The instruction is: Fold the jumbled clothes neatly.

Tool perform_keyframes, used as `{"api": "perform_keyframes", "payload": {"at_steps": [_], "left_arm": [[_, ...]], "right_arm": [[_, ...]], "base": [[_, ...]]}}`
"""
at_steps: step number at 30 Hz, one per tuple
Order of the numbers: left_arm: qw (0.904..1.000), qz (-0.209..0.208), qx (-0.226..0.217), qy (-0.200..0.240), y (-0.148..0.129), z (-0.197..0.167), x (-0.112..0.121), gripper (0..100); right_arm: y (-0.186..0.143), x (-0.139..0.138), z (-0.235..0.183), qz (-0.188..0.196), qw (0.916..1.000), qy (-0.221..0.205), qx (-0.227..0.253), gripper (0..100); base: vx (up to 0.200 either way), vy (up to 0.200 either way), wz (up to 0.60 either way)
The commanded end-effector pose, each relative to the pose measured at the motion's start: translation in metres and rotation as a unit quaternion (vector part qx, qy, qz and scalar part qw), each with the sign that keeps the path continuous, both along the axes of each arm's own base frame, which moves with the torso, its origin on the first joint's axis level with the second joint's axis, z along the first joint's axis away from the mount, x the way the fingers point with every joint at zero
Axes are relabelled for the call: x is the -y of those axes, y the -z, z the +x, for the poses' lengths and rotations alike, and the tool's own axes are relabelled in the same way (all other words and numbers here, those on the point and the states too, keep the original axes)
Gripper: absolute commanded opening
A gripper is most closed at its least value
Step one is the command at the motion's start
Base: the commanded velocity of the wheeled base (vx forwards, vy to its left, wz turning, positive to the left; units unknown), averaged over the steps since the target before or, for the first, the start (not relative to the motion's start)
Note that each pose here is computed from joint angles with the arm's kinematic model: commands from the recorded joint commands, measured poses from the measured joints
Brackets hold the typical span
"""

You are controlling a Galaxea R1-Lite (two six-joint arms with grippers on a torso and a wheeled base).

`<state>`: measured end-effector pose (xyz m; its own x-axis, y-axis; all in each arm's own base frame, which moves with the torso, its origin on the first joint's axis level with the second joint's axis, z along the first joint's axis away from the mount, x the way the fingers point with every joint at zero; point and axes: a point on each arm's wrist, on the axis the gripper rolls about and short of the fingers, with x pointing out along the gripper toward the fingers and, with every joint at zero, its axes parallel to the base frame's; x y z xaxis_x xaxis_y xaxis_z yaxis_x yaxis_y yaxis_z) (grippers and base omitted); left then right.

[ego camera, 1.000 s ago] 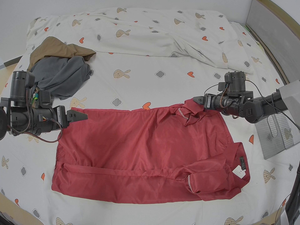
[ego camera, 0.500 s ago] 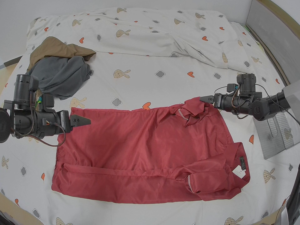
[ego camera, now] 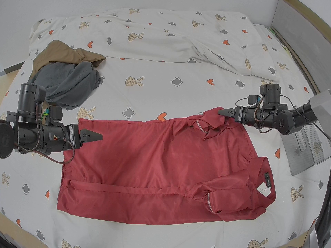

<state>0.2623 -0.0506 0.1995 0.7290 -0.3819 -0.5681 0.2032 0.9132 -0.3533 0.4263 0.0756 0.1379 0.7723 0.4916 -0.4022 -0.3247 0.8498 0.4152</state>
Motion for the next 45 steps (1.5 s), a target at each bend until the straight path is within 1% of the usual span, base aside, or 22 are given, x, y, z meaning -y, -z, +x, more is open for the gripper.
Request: {"api": "perform_keyframes", "payload": {"at_steps": [1,9,13,17,21,23,27,30,33,36,37,45], "left_arm": [[1.0,0.0,-0.004,0.0,0.002,0.001,0.0,100],[1.0,0.001,-0.008,0.004,0.004,0.003,0.003,100],[0.9999,0.002,-0.011,0.005,0.007,0.003,0.003,100],[0.9999,0.001,-0.008,0.006,0.007,0.003,0.004,100],[0.9999,0.001,-0.009,0.006,0.008,0.003,0.004,100],[0.9999,0.002,-0.01,0.006,0.008,0.003,0.004,100],[0.9999,0.002,-0.011,0.009,0.008,0.003,0.005,100],[0.9999,0.002,-0.011,0.009,0.009,0.003,0.005,100],[0.9999,0.002,-0.013,0.009,0.01,0.004,0.006,100],[0.9999,0.002,-0.014,0.009,0.01,0.004,0.006,100],[0.9999,0.002,-0.014,0.009,0.01,0.004,0.006,100],[0.9998,0.003,-0.015,0.009,0.011,0.004,0.006,100]], "right_arm": [[0.005,0.006,0.003,-0.005,1.0,0.005,-0.001,100],[0.008,0.013,0.006,-0.019,0.9998,0.006,0.004,100],[0.013,0.01,0.006,-0.019,0.9998,0.002,-0.003,100],[0.02,0.003,0.006,-0.017,0.9997,-0.011,-0.012,100],[0.018,-0.003,0.003,0.002,0.9988,-0.045,-0.018,100],[0.018,-0.005,0.001,0.007,0.9983,-0.054,-0.021,100],[0.013,-0.006,0.0,0.011,0.9982,-0.056,-0.017,100],[0.006,-0.006,-0.003,0.025,0.998,-0.054,-0.018,100],[0.004,-0.007,-0.004,0.046,0.9965,-0.064,-0.028,100],[0.002,-0.007,-0.004,0.049,0.9963,-0.066,-0.027,100],[0.003,-0.007,-0.005,0.049,0.9962,-0.067,-0.027,0],[0.005,-0.008,-0.004,0.049,0.996,-0.068,-0.029,0]], "base": [[0.0,0.0,0.0],[0.0,0.0,0.0],[0.0,0.0,0.0],[0.0,0.0,0.0],[0.0,0.0,0.0],[0.0,0.0,0.0],[0.0,0.0,0.0],[0.0,0.0,0.0],[0.0,0.0,0.0],[0.0,0.0,0.0],[0.0,0.0,0.0],[0.0,0.0,0.0]]}}
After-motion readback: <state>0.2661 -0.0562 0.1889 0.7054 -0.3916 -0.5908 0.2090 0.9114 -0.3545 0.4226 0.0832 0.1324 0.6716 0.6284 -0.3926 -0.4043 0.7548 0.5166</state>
